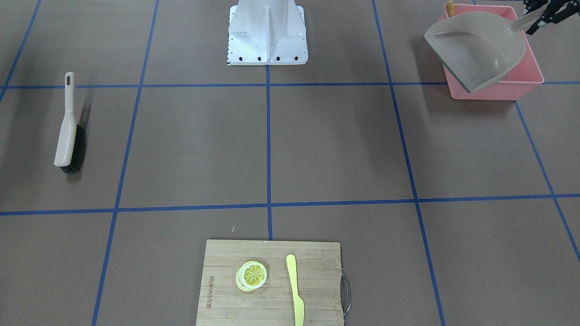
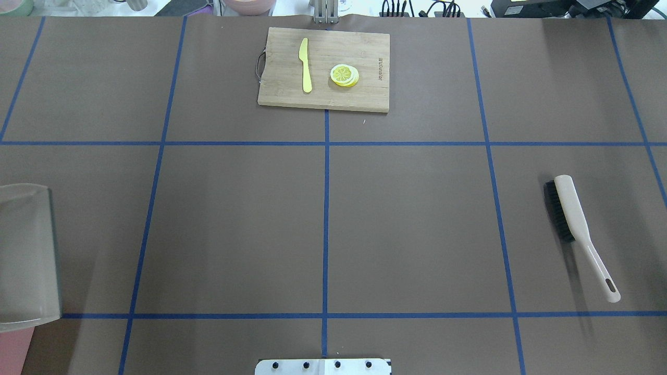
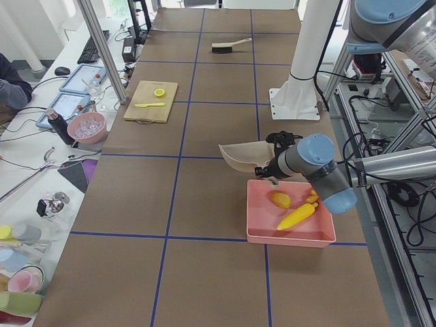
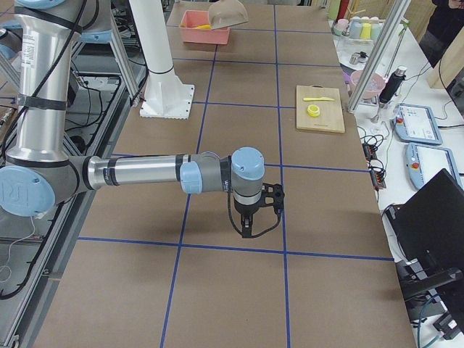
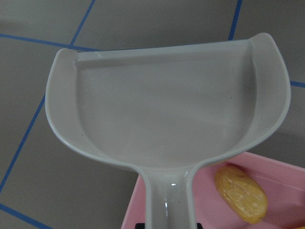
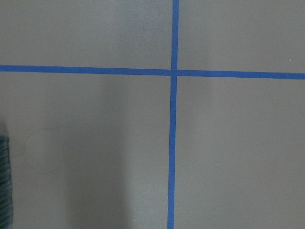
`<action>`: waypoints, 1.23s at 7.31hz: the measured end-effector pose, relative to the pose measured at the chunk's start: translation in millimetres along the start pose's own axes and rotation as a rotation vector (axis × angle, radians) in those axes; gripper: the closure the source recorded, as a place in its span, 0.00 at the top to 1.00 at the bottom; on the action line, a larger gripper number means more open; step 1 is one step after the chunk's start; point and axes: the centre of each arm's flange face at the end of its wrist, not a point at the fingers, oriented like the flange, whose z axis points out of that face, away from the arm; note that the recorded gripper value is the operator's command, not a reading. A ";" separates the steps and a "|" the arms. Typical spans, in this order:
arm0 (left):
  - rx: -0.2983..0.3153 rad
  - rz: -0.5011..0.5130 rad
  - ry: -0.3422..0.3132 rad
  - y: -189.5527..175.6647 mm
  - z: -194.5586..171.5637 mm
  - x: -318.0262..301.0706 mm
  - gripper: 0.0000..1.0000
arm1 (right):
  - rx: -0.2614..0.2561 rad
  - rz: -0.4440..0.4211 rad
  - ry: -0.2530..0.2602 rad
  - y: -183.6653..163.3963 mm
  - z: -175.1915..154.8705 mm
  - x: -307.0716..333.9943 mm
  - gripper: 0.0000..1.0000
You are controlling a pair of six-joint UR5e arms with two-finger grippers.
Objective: Sweep and dump trash into bin
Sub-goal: 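Bring the empty dustpan back and lower it onto the table with the left gripper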
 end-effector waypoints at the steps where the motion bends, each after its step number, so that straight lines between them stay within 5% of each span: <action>1: 0.021 0.049 0.011 -23.7 15.2 -7.3 0.00 | 0.000 0.000 0.000 0.0 0.0 0.0 1.00; 9: 0.113 0.147 0.079 -185.1 184.9 -79.9 0.00 | 0.000 0.000 0.000 0.0 0.0 0.0 1.00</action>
